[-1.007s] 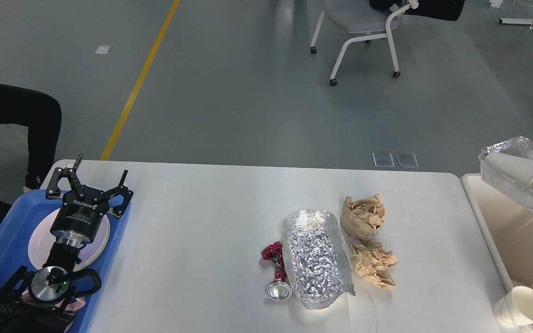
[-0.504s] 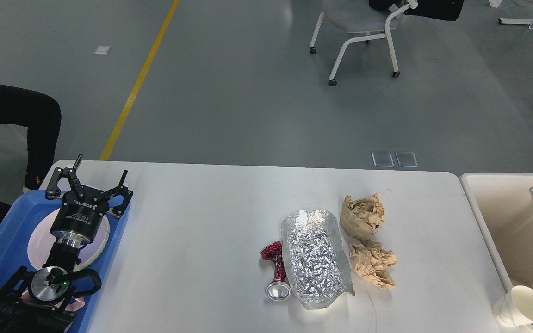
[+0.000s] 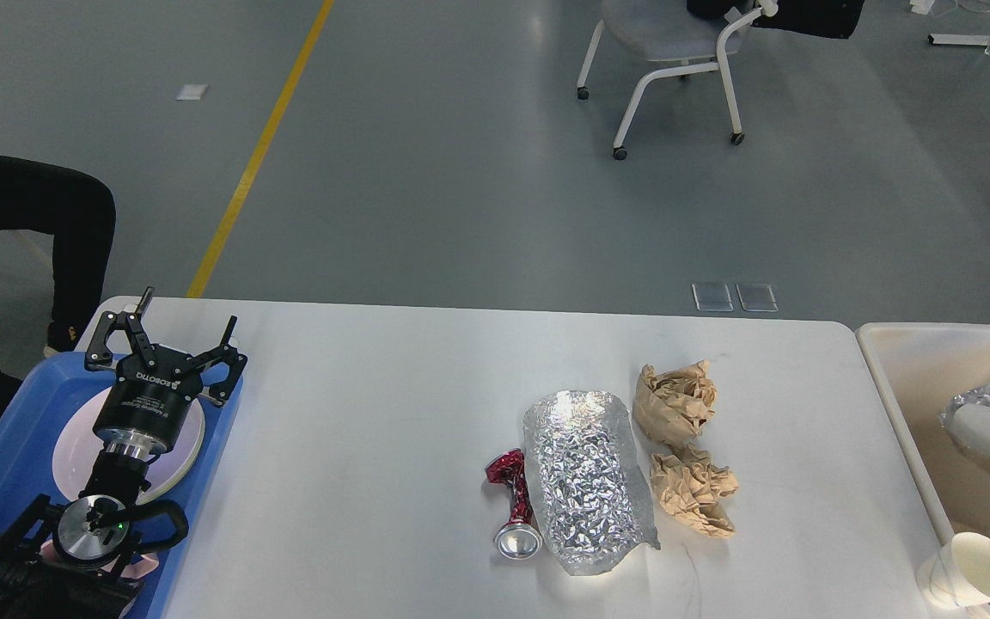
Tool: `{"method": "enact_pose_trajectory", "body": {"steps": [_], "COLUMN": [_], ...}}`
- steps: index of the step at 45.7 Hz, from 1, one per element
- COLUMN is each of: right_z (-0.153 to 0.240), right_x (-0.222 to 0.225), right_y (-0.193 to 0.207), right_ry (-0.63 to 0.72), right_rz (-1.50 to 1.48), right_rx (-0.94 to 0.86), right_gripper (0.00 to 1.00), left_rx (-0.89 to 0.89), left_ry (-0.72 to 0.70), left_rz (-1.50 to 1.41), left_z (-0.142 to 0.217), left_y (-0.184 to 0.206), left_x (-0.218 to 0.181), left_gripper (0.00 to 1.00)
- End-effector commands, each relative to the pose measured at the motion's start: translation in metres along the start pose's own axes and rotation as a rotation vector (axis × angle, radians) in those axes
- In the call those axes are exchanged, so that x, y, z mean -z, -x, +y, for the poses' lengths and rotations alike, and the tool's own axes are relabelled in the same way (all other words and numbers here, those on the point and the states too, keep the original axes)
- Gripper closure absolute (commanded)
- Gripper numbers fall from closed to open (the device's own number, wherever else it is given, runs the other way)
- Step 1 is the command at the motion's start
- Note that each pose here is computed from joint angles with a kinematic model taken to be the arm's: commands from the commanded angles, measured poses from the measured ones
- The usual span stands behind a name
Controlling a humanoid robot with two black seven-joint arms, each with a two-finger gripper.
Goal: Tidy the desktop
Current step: 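Release the plastic bag and raise the right gripper out of the bin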
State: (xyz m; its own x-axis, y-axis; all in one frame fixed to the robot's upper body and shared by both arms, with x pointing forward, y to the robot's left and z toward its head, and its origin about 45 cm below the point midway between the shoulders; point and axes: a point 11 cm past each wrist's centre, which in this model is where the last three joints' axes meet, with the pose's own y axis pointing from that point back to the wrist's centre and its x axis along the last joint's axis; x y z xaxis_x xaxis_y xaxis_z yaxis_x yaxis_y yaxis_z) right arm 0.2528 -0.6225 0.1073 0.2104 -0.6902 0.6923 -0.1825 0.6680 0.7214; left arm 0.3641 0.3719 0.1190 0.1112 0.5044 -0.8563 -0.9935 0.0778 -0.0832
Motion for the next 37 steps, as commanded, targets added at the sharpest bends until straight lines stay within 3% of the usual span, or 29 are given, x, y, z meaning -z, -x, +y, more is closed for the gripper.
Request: {"method": "enact_pose_trajectory", "body": {"steps": [1, 33, 37], "right_z": [-0.009, -0.015, -0.015], "right_x": [0.001, -0.006, -0.007], "right_y": [0.031, 0.068, 0.06], "right_ry": [-0.007, -0.001, -0.001], "right_rz": [0.067, 0.119, 0.102], "right_rx": [-0.026, -0.009, -0.052], "right_gripper": [1.0, 1.0, 0.41], "left_rx": [0.0, 0.0, 0.0], "left_ry": [0.0, 0.001, 0.001], "left_rz": [-0.001, 0.0, 0.0], "left_z": [0.0, 0.0, 0.0], "left_y": [0.0, 0.0, 0.0], "left_x": [0.0, 0.0, 0.0], "left_gripper": [0.04, 0.04, 0.04]}}
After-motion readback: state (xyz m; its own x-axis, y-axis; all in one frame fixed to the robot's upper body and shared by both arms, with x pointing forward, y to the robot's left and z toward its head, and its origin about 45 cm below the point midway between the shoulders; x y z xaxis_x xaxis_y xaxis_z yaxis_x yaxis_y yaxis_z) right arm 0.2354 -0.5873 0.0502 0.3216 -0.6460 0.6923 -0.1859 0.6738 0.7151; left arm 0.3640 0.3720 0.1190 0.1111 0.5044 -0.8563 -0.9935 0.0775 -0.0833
